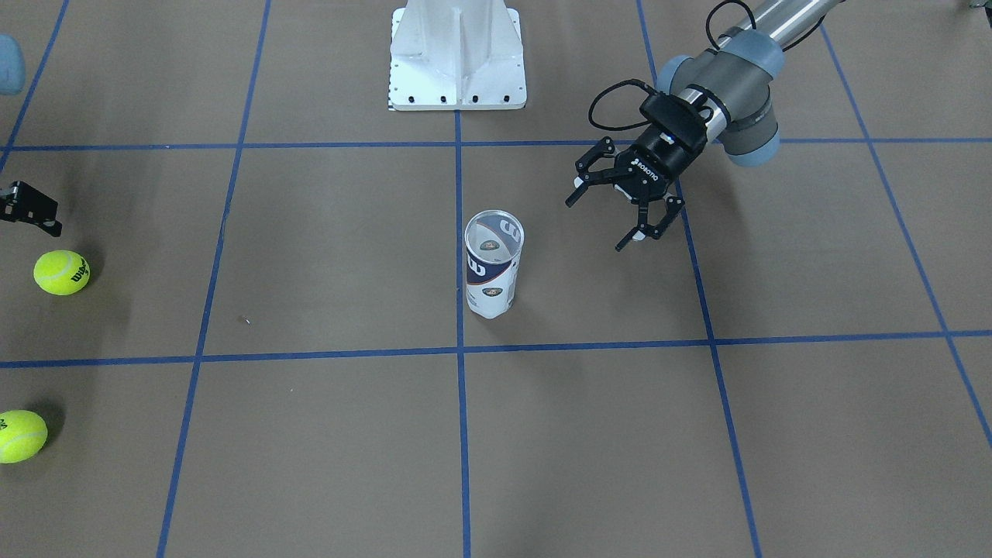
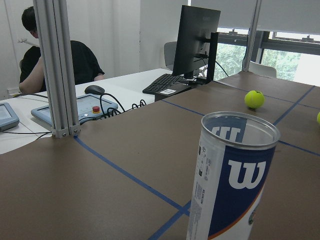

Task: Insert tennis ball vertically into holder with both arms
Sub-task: 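Lower the right gripper onto the nearer yellow tennis ball and grasp it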

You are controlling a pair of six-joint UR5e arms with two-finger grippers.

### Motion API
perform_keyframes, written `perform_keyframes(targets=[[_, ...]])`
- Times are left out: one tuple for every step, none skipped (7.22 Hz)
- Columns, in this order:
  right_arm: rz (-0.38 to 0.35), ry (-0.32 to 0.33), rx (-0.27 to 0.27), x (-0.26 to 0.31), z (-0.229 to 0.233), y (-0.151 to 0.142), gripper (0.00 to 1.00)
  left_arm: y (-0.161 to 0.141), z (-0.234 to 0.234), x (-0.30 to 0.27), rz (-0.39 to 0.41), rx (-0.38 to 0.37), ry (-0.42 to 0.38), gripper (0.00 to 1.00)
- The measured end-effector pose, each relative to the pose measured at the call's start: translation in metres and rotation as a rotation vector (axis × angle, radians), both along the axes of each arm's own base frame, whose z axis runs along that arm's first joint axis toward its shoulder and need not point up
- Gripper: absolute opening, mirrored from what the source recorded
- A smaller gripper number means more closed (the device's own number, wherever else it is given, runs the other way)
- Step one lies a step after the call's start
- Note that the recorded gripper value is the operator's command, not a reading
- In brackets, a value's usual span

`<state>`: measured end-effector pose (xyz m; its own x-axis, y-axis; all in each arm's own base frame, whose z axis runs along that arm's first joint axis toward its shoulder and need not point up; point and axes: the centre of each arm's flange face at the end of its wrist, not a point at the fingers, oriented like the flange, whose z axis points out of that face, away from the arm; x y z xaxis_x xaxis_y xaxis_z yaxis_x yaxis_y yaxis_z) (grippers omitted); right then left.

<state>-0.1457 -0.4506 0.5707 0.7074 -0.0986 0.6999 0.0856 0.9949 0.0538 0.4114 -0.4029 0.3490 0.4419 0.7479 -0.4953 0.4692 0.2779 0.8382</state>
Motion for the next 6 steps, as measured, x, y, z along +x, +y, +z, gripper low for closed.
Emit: perform_keyframes(targets=[[-0.014, 0.008, 0.004, -0.004, 0.006, -0.002, 1.0, -0.001, -0.002, 0.001, -0.001, 0.002, 0.003, 0.99], [-0.026, 0.015, 0.006, -0.009, 0.009, -0.005, 1.0, -0.002, -0.004, 0.001, -0.002, 0.003, 0.005, 0.99], [-0.04, 0.023, 0.007, -0.017, 0.014, -0.01, 1.0, -0.003, -0.004, 0.001, -0.004, 0.004, 0.006, 0.99], [-0.054, 0.028, 0.008, -0.024, 0.019, -0.016, 1.0, -0.003, -0.004, 0.001, -0.005, 0.003, 0.004, 0.99], [-0.067, 0.034, 0.004, -0.031, 0.024, -0.019, 1.0, -0.004, -0.003, 0.001, -0.006, 0.002, 0.003, 0.99], [-0.079, 0.04, -0.003, -0.037, 0.03, -0.019, 1.0, -0.005, -0.002, 0.001, -0.007, 0.001, 0.002, 0.99]])
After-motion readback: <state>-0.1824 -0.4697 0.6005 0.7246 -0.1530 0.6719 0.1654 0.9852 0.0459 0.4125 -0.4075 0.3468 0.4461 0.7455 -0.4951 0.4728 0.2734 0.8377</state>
